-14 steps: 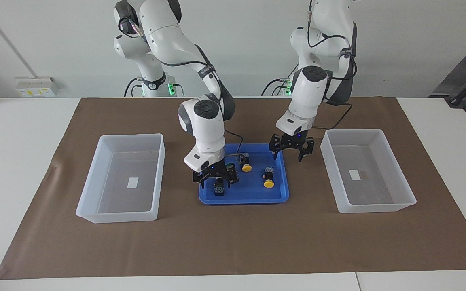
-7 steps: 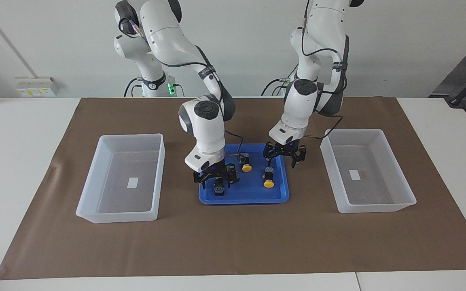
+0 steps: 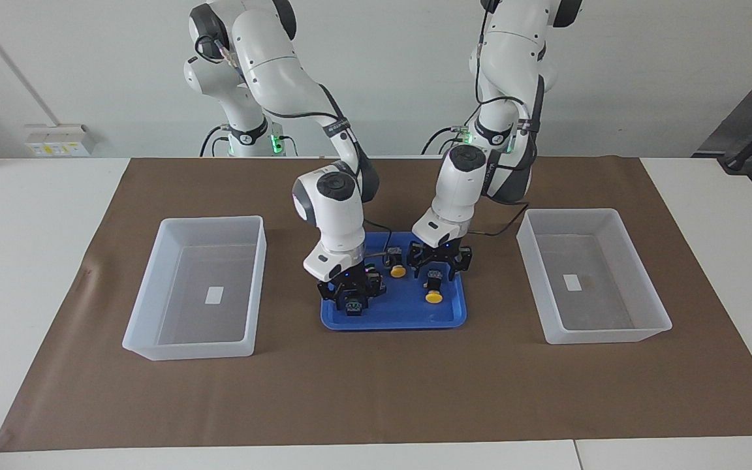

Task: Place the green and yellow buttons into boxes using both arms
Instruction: 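Carry the yellow button into the left box while the right gripper carries green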

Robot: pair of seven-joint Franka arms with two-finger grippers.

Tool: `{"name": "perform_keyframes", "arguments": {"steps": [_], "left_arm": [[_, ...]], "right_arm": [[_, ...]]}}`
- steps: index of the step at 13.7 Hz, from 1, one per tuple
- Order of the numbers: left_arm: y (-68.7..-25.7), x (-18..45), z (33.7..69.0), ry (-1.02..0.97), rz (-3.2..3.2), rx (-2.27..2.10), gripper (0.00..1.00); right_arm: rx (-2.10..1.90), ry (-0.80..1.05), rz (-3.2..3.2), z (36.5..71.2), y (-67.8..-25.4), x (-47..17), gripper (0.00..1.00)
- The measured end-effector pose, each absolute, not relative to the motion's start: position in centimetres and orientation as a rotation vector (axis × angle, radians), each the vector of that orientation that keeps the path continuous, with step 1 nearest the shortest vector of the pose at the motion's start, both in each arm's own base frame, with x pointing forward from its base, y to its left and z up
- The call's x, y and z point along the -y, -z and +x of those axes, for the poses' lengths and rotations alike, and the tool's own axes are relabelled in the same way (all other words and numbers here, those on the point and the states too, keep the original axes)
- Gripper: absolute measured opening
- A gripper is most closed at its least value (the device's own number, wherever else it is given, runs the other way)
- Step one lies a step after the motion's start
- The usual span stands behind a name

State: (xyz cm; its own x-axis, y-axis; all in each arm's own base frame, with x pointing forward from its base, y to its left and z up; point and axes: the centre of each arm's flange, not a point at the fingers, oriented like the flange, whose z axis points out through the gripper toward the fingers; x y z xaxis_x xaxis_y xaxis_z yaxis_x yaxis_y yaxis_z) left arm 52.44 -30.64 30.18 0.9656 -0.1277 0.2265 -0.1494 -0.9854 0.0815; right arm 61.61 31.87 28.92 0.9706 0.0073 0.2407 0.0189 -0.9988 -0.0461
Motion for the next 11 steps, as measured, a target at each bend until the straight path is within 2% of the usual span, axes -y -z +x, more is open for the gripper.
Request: {"name": "perform_keyframes", "arguments": {"steps": [1, 2, 4, 6, 9, 11], "left_arm": [[-30.0, 30.9, 52.3, -0.335, 3.017, 0.212, 0.77], [-29.9, 31.1, 52.2, -0.332, 3.017, 0.209, 0.7], [-29.9, 30.9, 52.4, -0.335, 3.019, 0.199, 0.43], [-30.6, 30.1, 53.3, -0.359, 3.018, 0.172, 0.41], [-34.6, 27.4, 54.9, -0.405, 3.011, 0.096, 0.41], [-38.0, 24.9, 55.4, -0.419, 3.016, 0.08, 0.41]], "right_arm": [[0.015, 0.375, -3.071, 61.6, -29.1, -31.8, 0.41], [0.007, 0.373, -3.07, 61.6, -29.1, -31.8, 0.41], [-0.008, 0.356, -3.077, 61.7, -29.4, -31.9, 0.41], [-0.066, 0.321, -3.068, 62.1, -32.1, -31.3, 0.41], [-0.189, 0.317, -3.033, 63.2, -41.2, -26.2, 0.41], [-0.182, 0.331, -3.035, 63.5, -45.7, -21.2, 0.41]]}}
